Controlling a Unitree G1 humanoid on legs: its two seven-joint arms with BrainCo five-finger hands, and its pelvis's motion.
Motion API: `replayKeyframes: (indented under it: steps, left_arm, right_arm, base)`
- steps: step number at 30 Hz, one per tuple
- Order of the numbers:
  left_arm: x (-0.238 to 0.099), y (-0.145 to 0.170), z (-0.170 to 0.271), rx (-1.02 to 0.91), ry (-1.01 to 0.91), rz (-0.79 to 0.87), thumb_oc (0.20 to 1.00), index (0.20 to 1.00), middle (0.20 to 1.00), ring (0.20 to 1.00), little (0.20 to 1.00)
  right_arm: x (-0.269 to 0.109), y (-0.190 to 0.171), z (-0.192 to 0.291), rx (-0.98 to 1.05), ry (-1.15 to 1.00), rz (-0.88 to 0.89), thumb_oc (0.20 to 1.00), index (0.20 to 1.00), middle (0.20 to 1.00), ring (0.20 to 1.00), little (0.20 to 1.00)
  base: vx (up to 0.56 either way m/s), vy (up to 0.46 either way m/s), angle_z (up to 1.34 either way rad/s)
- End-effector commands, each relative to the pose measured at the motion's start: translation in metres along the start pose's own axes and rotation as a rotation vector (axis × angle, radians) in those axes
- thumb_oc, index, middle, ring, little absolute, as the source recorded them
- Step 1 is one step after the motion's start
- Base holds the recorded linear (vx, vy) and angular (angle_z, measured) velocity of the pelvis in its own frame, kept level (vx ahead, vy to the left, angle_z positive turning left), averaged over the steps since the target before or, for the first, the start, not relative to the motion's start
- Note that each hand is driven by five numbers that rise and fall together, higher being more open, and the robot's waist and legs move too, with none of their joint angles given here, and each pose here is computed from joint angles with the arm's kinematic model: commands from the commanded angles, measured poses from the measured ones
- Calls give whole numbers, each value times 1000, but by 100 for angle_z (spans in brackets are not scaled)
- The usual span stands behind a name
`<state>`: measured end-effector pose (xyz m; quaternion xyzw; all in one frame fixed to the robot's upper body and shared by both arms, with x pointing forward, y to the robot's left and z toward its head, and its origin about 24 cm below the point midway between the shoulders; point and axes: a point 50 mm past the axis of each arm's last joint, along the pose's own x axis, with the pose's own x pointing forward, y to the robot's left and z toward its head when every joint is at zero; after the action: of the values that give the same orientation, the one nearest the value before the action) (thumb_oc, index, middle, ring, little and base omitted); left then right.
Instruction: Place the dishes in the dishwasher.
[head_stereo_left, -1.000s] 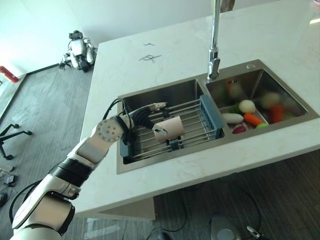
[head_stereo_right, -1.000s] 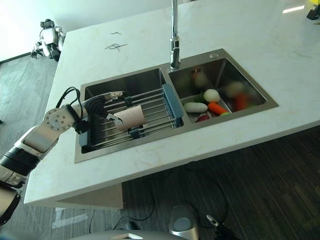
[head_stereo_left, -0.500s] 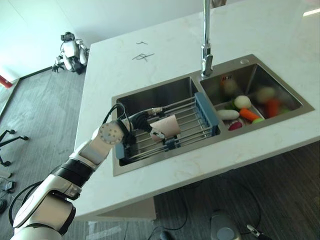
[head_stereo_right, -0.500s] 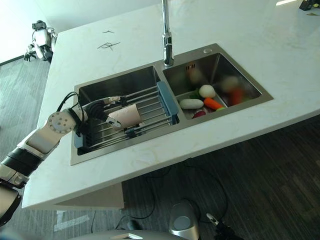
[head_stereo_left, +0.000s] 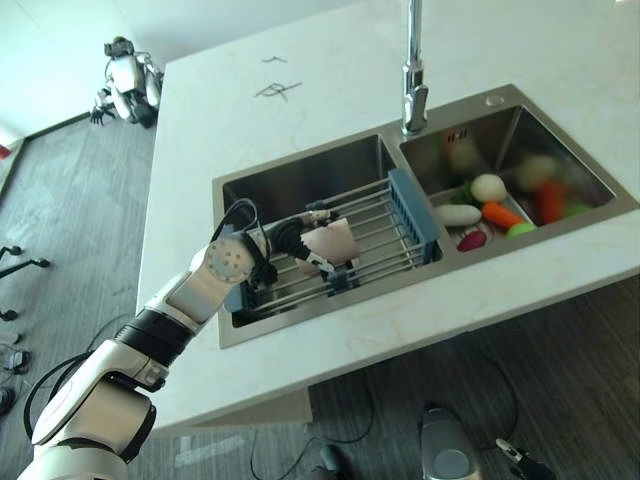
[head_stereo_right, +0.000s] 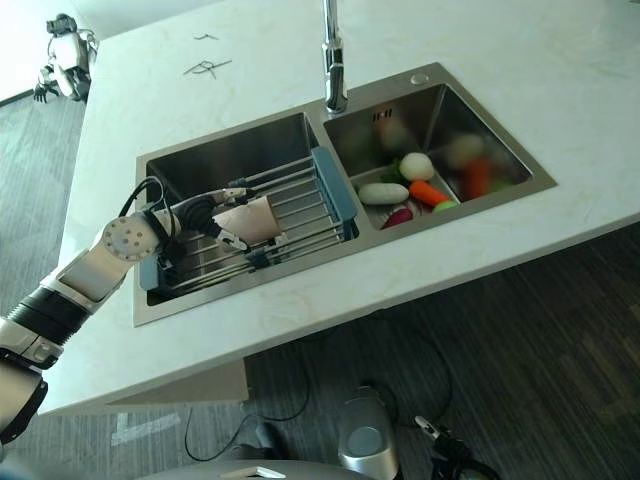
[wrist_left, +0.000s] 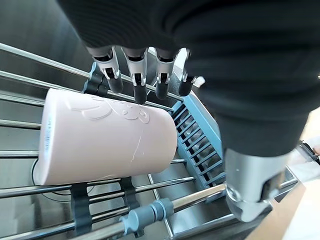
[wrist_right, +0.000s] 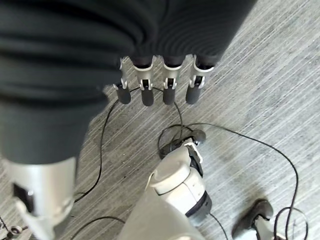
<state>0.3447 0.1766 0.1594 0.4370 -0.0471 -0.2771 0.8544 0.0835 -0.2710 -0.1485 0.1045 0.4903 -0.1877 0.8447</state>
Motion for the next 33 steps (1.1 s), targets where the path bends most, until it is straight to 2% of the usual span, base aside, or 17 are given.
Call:
replayKeyframes:
  steps: [1,10,20,33]
  left_arm:
    - [-2,36,18,48,-52,141,1000,1000,1000,1000,1000]
    - [-2,48,25,78,-72,239,1000,1000,1000,1000,1000]
    - [-3,49,16,146,6,259,1000,1000,1000,1000,1000]
    - [4,39,16,199,78,110,1000,1000,1000,1000,1000]
  right_arm:
    - [0,0,7,13,-39,9,1000,1000,1000,1000,1000]
    - [2,6,16,12,-67,32,1000,1000,1000,1000,1000]
    - [4,11,28,22,-116,54,1000,1000,1000,1000,1000]
    - [5,12,39,17,-137,54,1000,1000,1000,1000,1000]
  base:
    - [-37,-15,-1]
    - [-21,-8,0]
    - [-2,-1,0]
    - [0,0,0]
